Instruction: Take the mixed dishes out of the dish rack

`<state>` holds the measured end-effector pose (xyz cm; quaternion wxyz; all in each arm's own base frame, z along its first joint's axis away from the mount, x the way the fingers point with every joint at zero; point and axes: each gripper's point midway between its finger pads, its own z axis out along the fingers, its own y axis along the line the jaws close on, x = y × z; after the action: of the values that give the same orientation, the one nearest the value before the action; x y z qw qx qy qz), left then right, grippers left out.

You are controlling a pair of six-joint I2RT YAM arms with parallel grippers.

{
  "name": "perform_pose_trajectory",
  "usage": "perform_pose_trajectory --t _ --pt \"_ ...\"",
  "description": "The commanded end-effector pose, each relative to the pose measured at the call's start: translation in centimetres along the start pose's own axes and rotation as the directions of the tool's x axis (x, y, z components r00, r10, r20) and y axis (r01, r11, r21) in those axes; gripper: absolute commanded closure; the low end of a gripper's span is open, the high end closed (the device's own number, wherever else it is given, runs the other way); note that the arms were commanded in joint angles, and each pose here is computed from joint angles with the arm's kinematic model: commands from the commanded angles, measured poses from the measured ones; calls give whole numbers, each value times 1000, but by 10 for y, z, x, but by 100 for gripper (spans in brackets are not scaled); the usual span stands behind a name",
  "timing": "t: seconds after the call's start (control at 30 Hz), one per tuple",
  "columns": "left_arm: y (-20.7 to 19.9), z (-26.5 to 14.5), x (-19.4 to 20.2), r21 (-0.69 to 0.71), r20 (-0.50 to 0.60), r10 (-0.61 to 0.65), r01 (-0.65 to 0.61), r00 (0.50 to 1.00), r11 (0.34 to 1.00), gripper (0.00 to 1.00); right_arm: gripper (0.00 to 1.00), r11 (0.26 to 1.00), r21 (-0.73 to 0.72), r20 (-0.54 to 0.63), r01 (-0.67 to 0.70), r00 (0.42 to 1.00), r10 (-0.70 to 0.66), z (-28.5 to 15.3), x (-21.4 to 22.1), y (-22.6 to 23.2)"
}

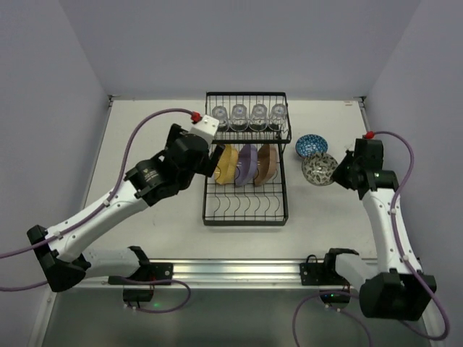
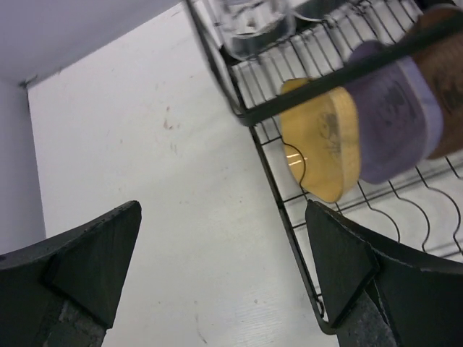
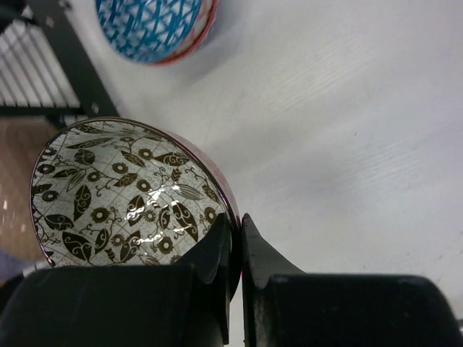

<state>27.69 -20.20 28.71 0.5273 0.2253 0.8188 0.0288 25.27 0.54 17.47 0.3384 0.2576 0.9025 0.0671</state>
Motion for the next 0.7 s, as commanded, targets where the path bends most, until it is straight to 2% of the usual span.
perform_pose_trajectory --t 0.0,0.03,0.17,0.2,0.27,0.3,0.37,0.5,0.67 --pt "39 -15 0 -109 44 -216 220 975 969 0 100 992 -72 214 -103 970 116 23 -85 27" --pt "40 -17 5 -105 41 -216 220 975 970 0 100 993 -28 253 -115 960 118 32 -101 23" --pt "44 -30 28 -81 36 -209 211 977 974 0 100 992 32 223 -122 968 112 81 -131 23" --pt "47 -32 37 -80 55 -193 197 980 977 0 100 993 24 240 -115 965 106 84 -146 30" --pt "51 -31 49 -94 76 -171 178 982 980 0 100 992 52 196 -114 975 102 110 -146 29" --pt "55 -35 47 -94 119 -181 193 976 977 0 100 993 41 206 -106 974 96 112 -155 34" --pt "52 -32 62 -91 110 -188 198 976 976 0 100 993 58 185 -105 978 93 129 -156 33" --pt "48 -32 66 -63 135 -211 221 968 973 0 100 992 56 131 -113 986 105 150 -151 31" --pt "41 -25 67 -53 106 -194 201 975 978 0 100 993 38 82 -113 991 110 161 -136 30"
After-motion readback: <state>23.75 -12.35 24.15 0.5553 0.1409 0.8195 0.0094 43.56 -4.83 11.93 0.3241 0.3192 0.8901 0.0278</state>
